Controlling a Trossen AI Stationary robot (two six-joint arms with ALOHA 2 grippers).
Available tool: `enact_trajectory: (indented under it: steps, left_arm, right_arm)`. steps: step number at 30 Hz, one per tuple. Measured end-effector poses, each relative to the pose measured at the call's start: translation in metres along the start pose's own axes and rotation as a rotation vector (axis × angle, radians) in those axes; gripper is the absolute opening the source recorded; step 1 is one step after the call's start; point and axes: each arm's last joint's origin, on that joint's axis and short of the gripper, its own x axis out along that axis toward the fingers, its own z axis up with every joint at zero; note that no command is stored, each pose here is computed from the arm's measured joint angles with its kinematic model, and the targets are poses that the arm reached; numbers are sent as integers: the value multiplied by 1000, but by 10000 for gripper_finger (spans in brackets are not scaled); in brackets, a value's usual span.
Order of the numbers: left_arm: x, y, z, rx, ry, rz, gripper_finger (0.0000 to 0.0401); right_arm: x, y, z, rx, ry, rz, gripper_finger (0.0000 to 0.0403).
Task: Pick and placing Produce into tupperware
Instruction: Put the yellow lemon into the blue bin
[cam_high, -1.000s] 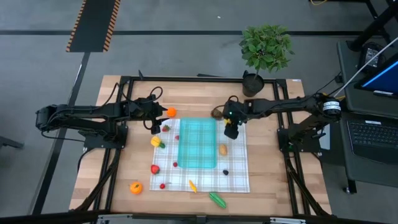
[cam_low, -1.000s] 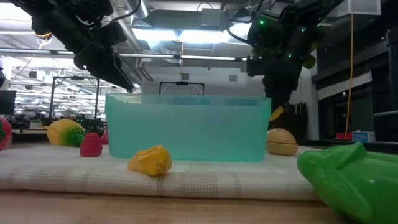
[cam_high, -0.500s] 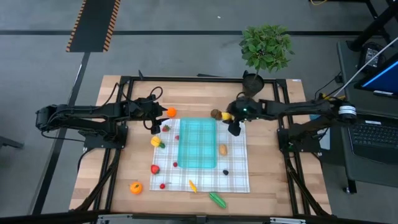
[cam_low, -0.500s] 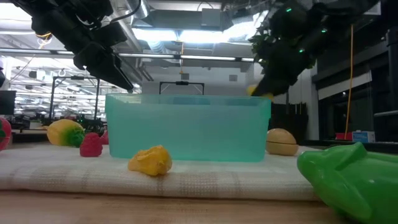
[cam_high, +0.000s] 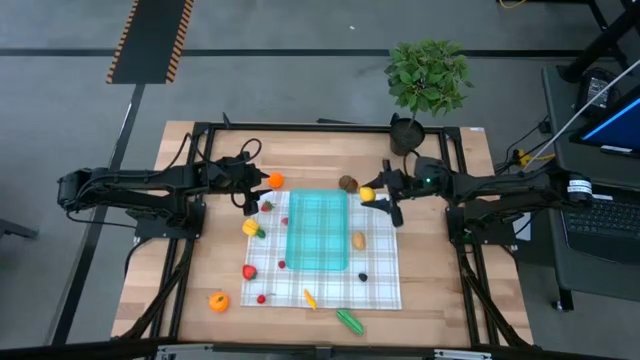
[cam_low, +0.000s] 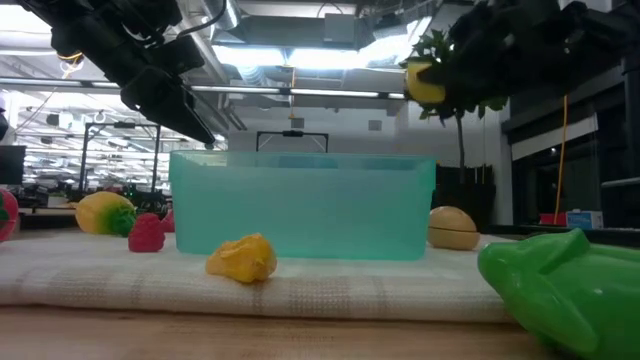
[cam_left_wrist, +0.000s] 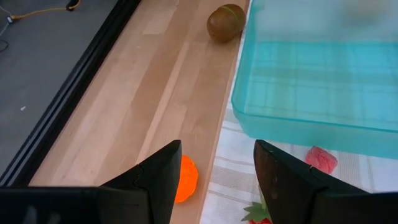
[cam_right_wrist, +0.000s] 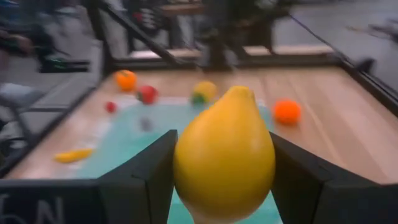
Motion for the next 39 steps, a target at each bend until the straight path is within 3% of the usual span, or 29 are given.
enact_trajectory:
  steps: [9,19,23,27,39]
  left_arm:
    - [0,0,0,0,0,0,195]
    - [0,0,0,0,-1,0,195]
    - [0,0,0,7,-1,0,195]
    - [0,0,0,8,-1,0,195]
    - [0,0,0,10,2,0,195]
  right_arm:
    - [0,1,0,-8,-26,31,210]
    - [8,-10,-8,35,11,-272,210]
    - [18,-13,-2,62,36,-236,210]
    - [34,-17,5,89,170,-204,210]
    - [81,-35,45,51,390,-153,210]
